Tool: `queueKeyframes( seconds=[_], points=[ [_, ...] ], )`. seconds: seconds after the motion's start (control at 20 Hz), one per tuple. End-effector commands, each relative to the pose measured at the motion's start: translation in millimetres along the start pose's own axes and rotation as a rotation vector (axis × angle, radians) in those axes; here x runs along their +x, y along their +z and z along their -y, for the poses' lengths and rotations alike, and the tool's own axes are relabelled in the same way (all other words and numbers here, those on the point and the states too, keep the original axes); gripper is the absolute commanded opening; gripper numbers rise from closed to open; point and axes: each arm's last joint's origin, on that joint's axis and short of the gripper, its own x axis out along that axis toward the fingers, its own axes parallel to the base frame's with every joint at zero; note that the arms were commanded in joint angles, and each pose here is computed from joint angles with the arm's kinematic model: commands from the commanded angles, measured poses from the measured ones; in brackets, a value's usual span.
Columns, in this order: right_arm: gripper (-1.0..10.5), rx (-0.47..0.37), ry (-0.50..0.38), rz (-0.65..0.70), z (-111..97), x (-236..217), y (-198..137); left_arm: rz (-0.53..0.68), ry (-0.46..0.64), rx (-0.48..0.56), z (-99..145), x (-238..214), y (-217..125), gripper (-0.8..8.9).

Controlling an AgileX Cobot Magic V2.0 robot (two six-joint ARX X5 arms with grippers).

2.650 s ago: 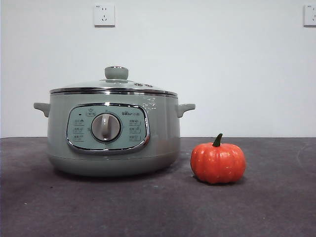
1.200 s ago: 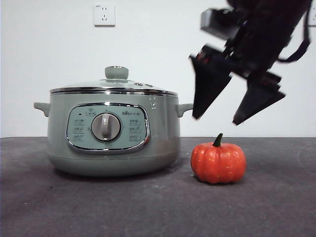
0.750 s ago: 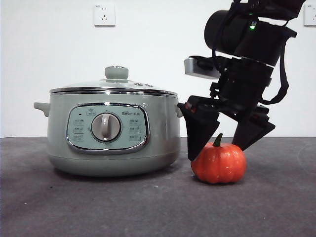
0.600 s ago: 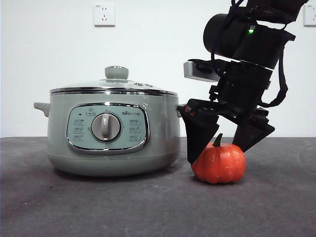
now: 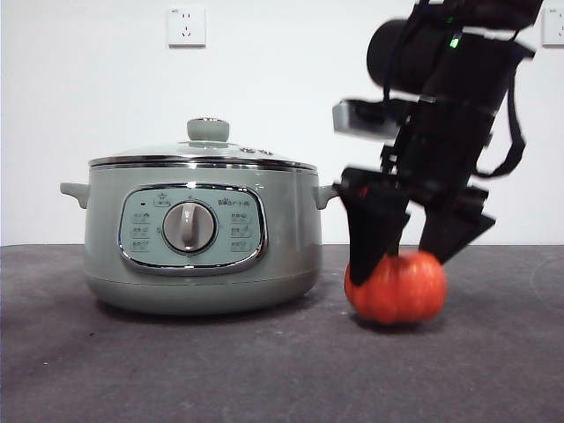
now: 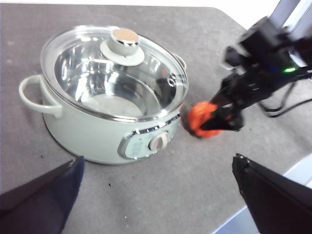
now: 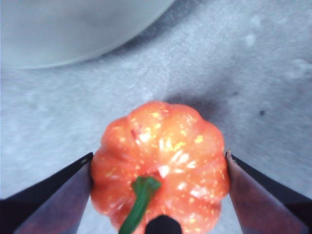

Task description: Pick up the pumpkin,open the lid,put the pumpkin in the pot,close the lid

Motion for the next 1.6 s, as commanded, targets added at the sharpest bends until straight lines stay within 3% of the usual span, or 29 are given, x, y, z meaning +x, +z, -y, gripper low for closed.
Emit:
queueKeyframes(
  seconds=[0.05,0.35,0.65,0.9,1.15,1.55,1.6],
  points=[
    [-0.2,0.011,-0.014,0.085,-2.2,-31.7,0.9,-0.005,-0.015,-0.008,-4.8,8.4,6.8,8.04],
    [-0.2,0.002,-0.055,0.319,-10.4,-128.9,-19.3,-0.026,-0.033,0.046,-21.4,53.7,30.9,8.03],
    [-0.2,0.021,-0.057,0.438,-17.0,-181.1,-49.0,-0.041,-0.007,0.132,-22.3,111.1,75.2,8.03],
    [-0.2,0.026,-0.056,0.457,-18.7,-192.4,-58.9,-0.059,-0.032,0.171,-21.4,168.3,102.8,8.03],
    [-0.2,0.045,-0.051,0.458,-18.8,-192.9,-59.4,-0.096,0.004,0.215,-23.2,221.8,106.4,8.03],
    [-0.2,0.045,-0.051,0.458,-18.8,-192.9,-59.4,-0.146,0.019,0.21,-30.3,254.0,92.2,8.02],
    [-0.2,0.045,-0.051,0.458,-18.8,-192.9,-59.4,-0.143,0.018,0.211,-30.1,254.1,92.4,7.67]
  ],
)
